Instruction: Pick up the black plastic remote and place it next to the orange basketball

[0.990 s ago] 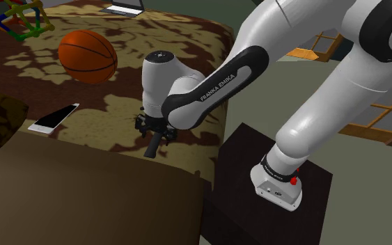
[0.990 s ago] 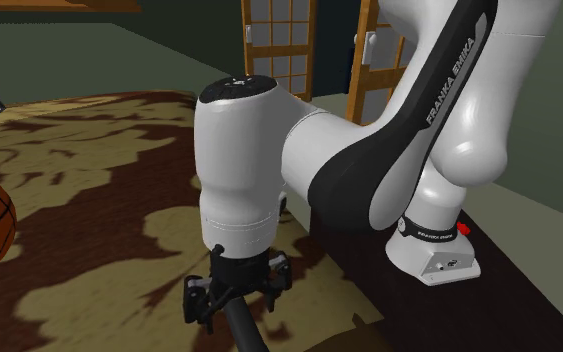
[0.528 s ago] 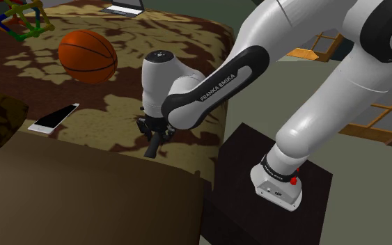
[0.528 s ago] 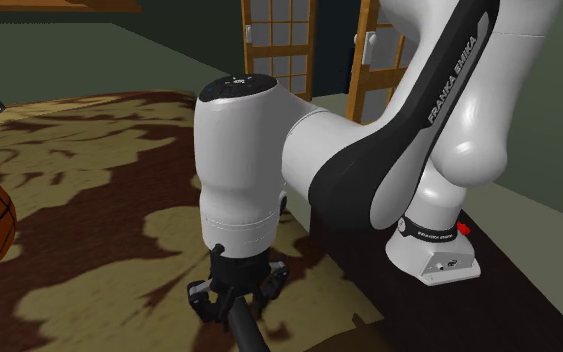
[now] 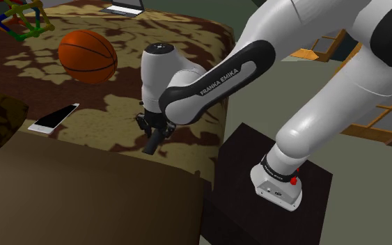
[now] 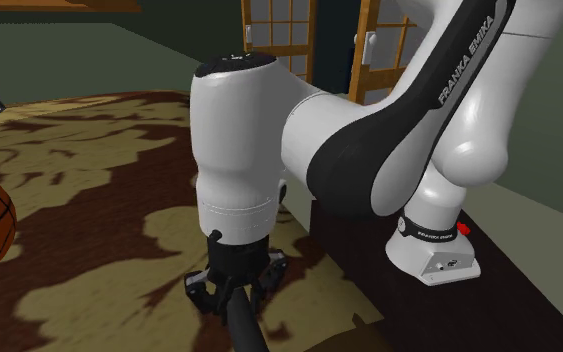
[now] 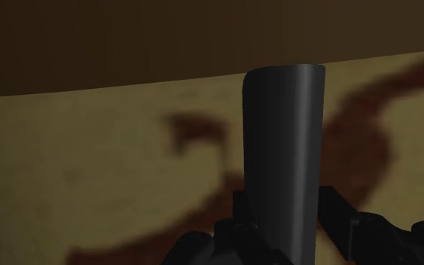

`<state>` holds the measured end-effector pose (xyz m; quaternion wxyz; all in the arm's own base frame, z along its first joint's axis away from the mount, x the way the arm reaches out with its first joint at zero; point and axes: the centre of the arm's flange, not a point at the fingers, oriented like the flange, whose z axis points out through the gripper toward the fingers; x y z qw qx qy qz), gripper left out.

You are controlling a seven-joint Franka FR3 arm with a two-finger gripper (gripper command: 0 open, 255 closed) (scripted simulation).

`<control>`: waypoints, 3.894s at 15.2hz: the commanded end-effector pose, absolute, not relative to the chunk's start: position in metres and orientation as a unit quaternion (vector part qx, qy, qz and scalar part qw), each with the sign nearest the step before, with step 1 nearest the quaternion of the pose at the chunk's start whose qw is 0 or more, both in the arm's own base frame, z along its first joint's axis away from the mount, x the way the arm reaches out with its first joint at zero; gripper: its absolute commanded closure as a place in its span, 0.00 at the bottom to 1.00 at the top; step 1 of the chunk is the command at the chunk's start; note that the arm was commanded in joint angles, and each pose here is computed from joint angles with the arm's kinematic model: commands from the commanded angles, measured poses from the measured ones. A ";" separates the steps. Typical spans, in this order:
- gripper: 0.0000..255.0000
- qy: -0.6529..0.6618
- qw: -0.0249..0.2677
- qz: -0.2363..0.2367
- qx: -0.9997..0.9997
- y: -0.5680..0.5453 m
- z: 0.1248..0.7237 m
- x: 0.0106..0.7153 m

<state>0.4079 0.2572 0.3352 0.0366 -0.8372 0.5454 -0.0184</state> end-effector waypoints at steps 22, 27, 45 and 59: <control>1.00 0.545 0.037 -0.018 -0.837 0.257 0.457 0.408; 1.00 0.545 0.037 -0.018 -0.837 0.257 0.484 0.408; 1.00 0.545 0.037 -0.018 -0.837 0.257 0.579 0.408; 1.00 0.545 0.037 -0.018 -0.837 0.221 0.625 0.463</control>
